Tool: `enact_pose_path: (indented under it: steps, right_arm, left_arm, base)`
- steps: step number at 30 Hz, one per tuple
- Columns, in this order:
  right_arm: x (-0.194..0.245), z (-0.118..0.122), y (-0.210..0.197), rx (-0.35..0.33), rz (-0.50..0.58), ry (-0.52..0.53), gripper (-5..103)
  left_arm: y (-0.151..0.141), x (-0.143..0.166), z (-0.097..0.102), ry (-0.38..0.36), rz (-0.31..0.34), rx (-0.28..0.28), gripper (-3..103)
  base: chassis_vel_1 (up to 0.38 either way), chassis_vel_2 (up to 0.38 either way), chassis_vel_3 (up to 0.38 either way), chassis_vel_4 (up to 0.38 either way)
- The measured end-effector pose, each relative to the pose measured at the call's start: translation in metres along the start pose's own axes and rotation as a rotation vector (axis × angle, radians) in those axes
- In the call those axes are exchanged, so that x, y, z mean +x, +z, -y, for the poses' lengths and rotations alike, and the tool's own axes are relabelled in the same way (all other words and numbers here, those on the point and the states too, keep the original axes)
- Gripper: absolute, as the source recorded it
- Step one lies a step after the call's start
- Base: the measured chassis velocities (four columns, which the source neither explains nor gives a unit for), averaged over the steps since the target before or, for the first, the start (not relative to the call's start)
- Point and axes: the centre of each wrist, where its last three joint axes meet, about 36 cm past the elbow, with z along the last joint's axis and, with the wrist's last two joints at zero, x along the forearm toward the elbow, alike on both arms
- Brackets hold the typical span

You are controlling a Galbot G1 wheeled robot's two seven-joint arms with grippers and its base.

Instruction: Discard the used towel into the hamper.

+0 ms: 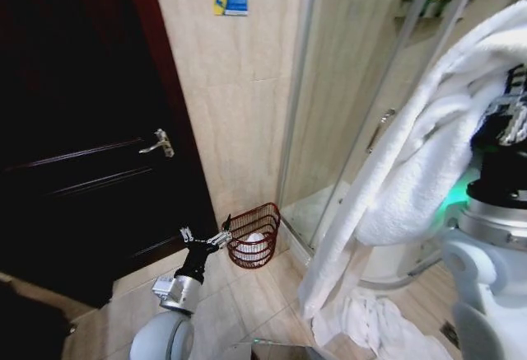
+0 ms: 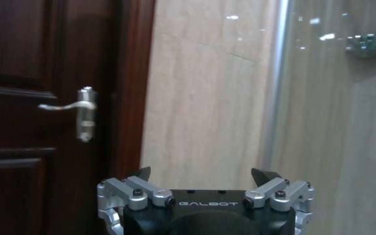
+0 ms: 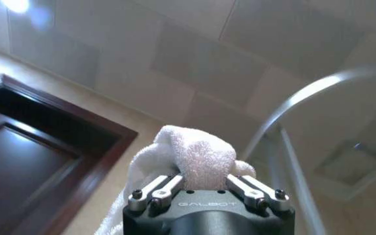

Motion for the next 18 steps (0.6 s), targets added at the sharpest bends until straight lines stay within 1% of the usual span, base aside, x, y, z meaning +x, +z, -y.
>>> enact_pose_path:
  steps: [2,4,13,16,18]
  right_arm:
    - [-0.004,-0.005,-0.004,-0.038,-0.016,-0.003,11]
    - [-0.007,-0.006,-0.005,-0.056,-0.026,-0.007,11]
    - [-0.014,0.006,0.004,-0.042,-0.027,-0.007,11]
    - [-0.014,0.015,0.012,-0.005,-0.004,-0.013,11]
    - [-0.014,0.016,0.015,-0.005,-0.002,-0.007,11]
  left_arm:
    - [0.0,0.0,0.0,0.0,0.0,0.0,100]
    - [0.0,0.0,0.0,0.0,0.0,0.0,100]
    - [0.0,0.0,0.0,0.0,0.0,0.0,100]
    - [0.0,0.0,0.0,0.0,0.0,0.0,100]
    - [0.0,0.0,0.0,0.0,0.0,0.0,100]
  base:
    - [0.102,0.092,0.084,0.079]
    - [0.088,0.088,0.078,0.083]
    - [0.074,0.07,0.076,0.08]
    - [0.074,0.062,0.088,0.08]
    - [0.069,0.066,0.086,0.071]
